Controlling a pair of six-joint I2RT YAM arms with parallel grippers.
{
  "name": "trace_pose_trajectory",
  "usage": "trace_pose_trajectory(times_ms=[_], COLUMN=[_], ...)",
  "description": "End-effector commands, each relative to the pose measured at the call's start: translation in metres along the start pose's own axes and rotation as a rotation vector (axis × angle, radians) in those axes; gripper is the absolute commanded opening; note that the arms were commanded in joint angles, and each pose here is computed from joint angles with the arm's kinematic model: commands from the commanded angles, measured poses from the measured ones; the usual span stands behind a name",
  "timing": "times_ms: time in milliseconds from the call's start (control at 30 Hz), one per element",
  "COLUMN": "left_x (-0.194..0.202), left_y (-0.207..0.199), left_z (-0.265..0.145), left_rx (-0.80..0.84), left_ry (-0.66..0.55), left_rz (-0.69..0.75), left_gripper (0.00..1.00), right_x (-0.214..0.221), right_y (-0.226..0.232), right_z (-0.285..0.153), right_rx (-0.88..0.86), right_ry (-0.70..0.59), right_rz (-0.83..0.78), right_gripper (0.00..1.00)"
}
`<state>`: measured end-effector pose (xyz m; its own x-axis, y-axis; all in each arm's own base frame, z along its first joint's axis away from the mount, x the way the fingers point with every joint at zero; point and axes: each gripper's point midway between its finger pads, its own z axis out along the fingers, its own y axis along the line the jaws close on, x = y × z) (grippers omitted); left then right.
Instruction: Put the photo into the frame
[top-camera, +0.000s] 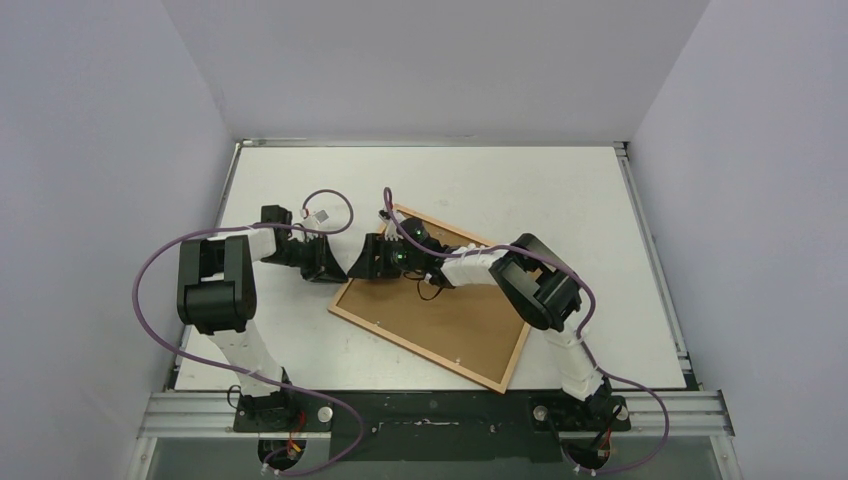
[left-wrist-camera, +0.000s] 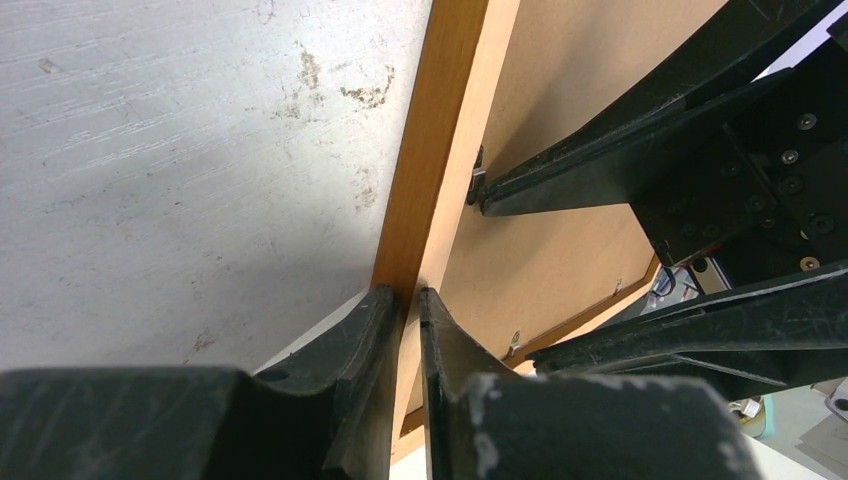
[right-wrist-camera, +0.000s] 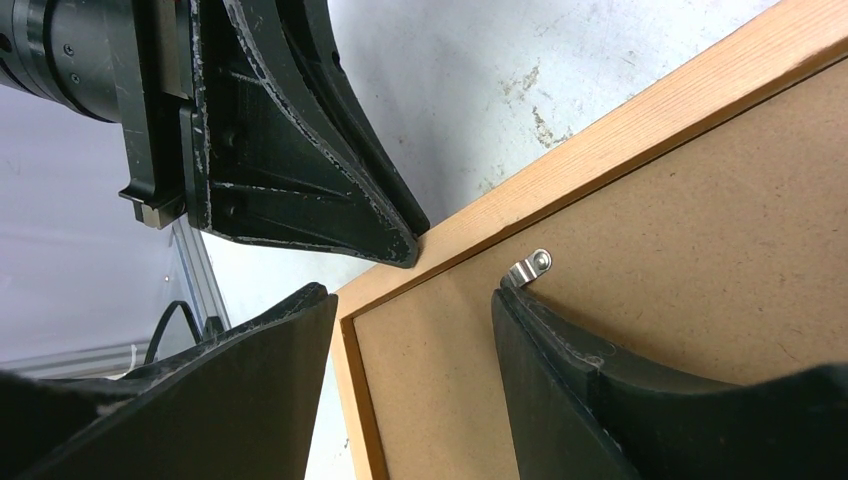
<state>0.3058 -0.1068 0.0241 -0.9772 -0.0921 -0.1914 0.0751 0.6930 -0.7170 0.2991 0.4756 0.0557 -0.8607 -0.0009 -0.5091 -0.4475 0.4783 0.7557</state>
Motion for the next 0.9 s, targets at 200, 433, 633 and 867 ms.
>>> trace_pose_trajectory(times_ms=[200,433,633,867], left_x=[0.000,0.002,0.003,0.005], left_y=[-0.003,-0.003,-0.001,0.000], left_z=[0.006,0.005,0.007,0.006], left_rx=[0.021,0.023,0.021,0.017], left_ry=[0.001,0.004,0.011,0.015], left_rz=[0.014,0.010,0.007,0.009], left_gripper=[0.11,0.11,0.11,0.10], right_x=[-0.018,-0.023,-0.025,-0.038], right_y=[0.011,0.011,0.018,0.044], right_z=[0.007,0.013,0.005,-0.024], right_rx=[-0.027,-0.036,-0.057,-0.122], right_ry=[-0.050,-0.058,-0.063,-0.093], right_rz=[-0.035,-0.031,-0.035,-0.078], right_gripper=[0.60,0.60,0.59,0.61])
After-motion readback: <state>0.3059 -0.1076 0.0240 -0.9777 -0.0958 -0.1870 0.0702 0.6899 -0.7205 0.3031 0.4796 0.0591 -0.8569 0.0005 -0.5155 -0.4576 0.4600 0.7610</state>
